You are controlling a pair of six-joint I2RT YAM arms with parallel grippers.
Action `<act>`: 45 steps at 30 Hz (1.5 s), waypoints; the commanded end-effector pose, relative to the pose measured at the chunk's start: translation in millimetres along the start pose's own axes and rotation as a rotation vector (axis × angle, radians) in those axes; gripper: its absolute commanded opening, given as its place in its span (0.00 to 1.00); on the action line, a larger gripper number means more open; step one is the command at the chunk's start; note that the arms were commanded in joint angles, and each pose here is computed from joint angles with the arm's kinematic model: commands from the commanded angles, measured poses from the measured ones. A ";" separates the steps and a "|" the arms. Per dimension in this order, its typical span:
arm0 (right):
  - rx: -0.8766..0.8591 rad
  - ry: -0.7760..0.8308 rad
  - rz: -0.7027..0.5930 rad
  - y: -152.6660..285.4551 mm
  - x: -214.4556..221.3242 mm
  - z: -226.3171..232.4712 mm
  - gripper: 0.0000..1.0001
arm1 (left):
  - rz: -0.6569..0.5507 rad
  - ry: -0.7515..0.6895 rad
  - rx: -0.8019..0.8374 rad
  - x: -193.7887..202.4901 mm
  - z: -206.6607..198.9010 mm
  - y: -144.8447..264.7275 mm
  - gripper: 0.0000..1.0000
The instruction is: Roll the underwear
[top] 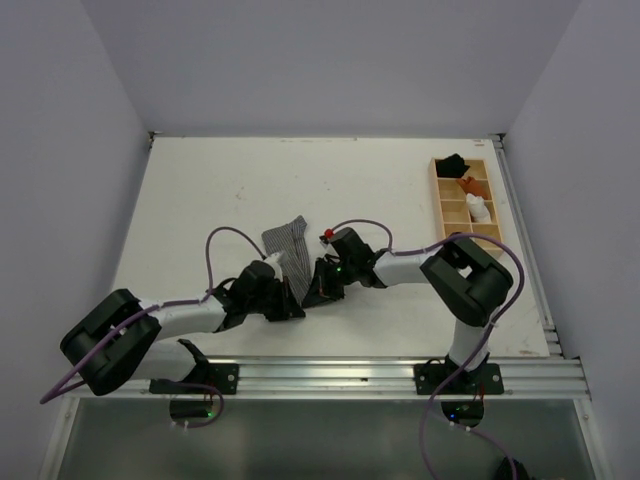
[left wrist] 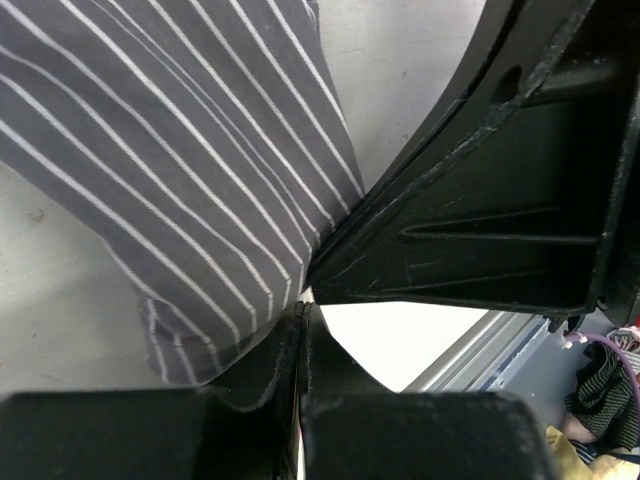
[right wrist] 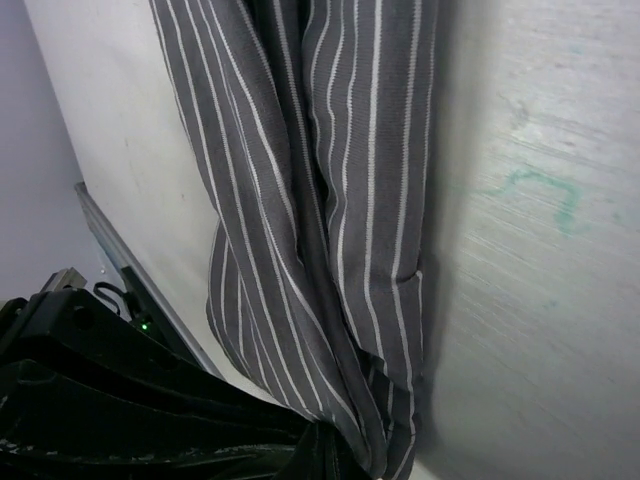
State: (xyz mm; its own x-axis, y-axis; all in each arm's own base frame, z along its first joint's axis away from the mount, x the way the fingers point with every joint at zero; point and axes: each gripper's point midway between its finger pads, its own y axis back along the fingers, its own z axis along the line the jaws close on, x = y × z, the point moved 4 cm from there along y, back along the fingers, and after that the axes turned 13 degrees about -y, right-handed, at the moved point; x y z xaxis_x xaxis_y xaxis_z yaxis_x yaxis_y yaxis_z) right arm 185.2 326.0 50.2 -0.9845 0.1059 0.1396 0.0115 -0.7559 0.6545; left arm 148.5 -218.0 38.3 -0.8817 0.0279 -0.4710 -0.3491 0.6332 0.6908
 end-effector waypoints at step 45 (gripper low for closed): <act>0.025 -0.032 -0.066 -3.6 -0.2 -10.7 0.01 | -0.172 -0.081 0.208 -46.7 -5.0 27.2 0.00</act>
State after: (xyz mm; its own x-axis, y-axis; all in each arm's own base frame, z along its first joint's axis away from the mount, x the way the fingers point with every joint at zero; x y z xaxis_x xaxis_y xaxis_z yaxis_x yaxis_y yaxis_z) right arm 187.0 331.5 49.7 -0.9813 0.1391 0.1333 -0.0246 -0.7769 0.6292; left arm 166.7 -201.9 58.4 -0.8476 -0.0217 -0.5302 -0.3630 0.7525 0.5495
